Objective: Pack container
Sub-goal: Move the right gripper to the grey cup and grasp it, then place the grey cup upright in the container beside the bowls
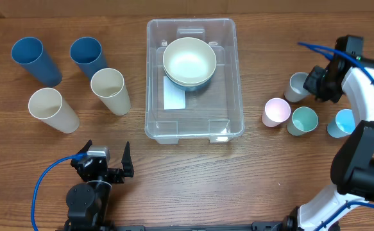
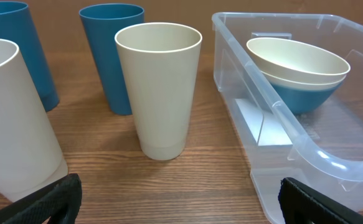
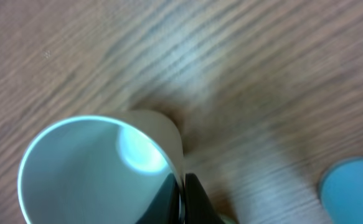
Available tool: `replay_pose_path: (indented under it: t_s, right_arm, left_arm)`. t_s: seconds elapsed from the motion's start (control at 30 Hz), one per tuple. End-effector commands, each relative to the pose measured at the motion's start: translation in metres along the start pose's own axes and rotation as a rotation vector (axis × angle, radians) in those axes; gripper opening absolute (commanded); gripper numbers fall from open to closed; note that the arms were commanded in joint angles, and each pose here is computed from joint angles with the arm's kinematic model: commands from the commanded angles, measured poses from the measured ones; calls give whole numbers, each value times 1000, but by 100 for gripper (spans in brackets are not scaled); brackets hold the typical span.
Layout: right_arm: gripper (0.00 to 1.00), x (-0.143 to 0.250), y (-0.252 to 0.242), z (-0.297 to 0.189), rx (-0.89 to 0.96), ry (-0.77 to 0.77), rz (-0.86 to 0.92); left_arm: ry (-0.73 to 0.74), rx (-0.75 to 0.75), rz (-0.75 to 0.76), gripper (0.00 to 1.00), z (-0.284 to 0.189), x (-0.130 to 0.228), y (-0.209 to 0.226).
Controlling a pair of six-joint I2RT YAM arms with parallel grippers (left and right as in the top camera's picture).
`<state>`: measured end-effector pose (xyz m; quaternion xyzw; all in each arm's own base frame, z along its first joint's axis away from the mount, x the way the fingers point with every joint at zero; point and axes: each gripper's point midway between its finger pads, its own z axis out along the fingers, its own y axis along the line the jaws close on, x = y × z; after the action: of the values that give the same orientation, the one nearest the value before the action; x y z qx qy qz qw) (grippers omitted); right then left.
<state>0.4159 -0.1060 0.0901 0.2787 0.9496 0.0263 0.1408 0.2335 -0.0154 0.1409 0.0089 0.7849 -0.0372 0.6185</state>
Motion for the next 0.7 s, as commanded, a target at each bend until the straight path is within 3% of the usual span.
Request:
replay_pose_path:
  t_s: [0.0, 0.1, 0.13, 0.23, 0.33, 0.47, 0.67]
  right_arm:
    - [4, -49, 29, -68, -74, -138, -16]
    - [4, -59, 60, -137, -136, -198, -69]
    - [4, -44, 94, -170, -213, -189, -142]
    - [4, 7, 151, -193, -282, -123, -331]
    - [4, 72, 201, -196, -313, -34, -529]
    - [4, 127, 229, -181, -272, 42, -679]
    - [4, 156, 233, -112, -212, 122, -699]
  left_arm:
    - [-9, 8, 18, 100, 0, -1, -1]
    - [-9, 9, 18, 100, 0, -1, -1]
    - [-8, 8, 18, 100, 0, -1, -1]
    - [-9, 8, 18, 100, 0, -1, -1]
    - [-9, 8, 18, 100, 0, -1, -1]
    - [-9, 9, 18, 100, 0, -1, -1]
    - [-9, 8, 18, 100, 0, -1, -1]
